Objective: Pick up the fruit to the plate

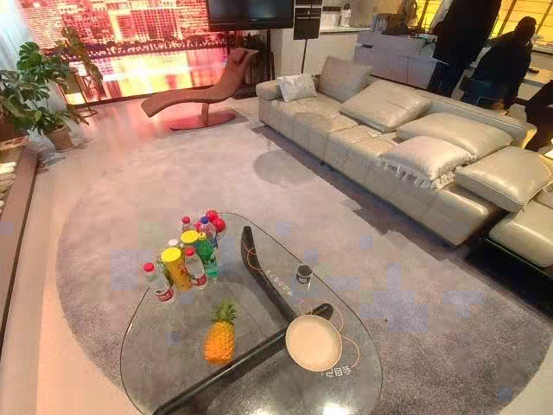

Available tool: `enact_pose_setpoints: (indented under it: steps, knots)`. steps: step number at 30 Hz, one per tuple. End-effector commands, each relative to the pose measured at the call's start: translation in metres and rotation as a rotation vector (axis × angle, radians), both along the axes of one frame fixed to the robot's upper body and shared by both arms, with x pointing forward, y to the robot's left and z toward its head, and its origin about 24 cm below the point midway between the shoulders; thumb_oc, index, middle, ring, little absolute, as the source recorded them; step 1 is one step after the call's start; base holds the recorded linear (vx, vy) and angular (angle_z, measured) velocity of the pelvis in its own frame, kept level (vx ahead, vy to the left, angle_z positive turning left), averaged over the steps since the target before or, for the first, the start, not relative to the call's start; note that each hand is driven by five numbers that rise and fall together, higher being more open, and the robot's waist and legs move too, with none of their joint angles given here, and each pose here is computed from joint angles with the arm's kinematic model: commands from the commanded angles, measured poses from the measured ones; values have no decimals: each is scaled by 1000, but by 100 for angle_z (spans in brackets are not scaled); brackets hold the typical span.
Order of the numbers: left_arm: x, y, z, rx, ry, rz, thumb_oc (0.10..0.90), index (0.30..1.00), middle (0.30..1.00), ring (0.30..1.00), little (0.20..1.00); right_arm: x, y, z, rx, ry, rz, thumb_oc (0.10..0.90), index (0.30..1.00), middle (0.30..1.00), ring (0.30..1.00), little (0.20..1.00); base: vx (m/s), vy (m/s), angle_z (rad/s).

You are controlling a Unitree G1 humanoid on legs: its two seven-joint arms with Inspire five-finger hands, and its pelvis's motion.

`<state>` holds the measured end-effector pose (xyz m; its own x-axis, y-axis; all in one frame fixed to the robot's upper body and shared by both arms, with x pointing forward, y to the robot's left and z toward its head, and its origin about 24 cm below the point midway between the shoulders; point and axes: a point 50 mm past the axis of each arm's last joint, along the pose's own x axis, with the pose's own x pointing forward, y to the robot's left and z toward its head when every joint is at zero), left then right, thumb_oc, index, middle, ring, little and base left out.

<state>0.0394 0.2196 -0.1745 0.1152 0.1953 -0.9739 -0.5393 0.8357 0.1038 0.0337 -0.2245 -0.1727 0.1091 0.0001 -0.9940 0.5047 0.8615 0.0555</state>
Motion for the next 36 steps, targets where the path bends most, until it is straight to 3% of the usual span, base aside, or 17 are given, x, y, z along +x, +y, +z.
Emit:
enact_pose_setpoints:
  steps: [1,19,27,36]
  knots:
    - [16,-3,1,17,8,-34,800,900,900,900,900,2,22,-3,59,67,45,800,900,900,900,900,118,100,-4]
    - [21,0,2,54,-19,-47,800,900,900,900,900,2,18,-3,39,72,67,800,900,900,900,900,0,0,0]
    - [26,11,6,183,-29,-60,800,900,900,900,900,5,8,-1,-8,94,77,800,900,900,900,900,0,0,0]
    - [59,20,17,280,-187,16,800,900,900,900,900,22,-3,3,-68,67,120,800,900,900,900,900,-40,27,-1]
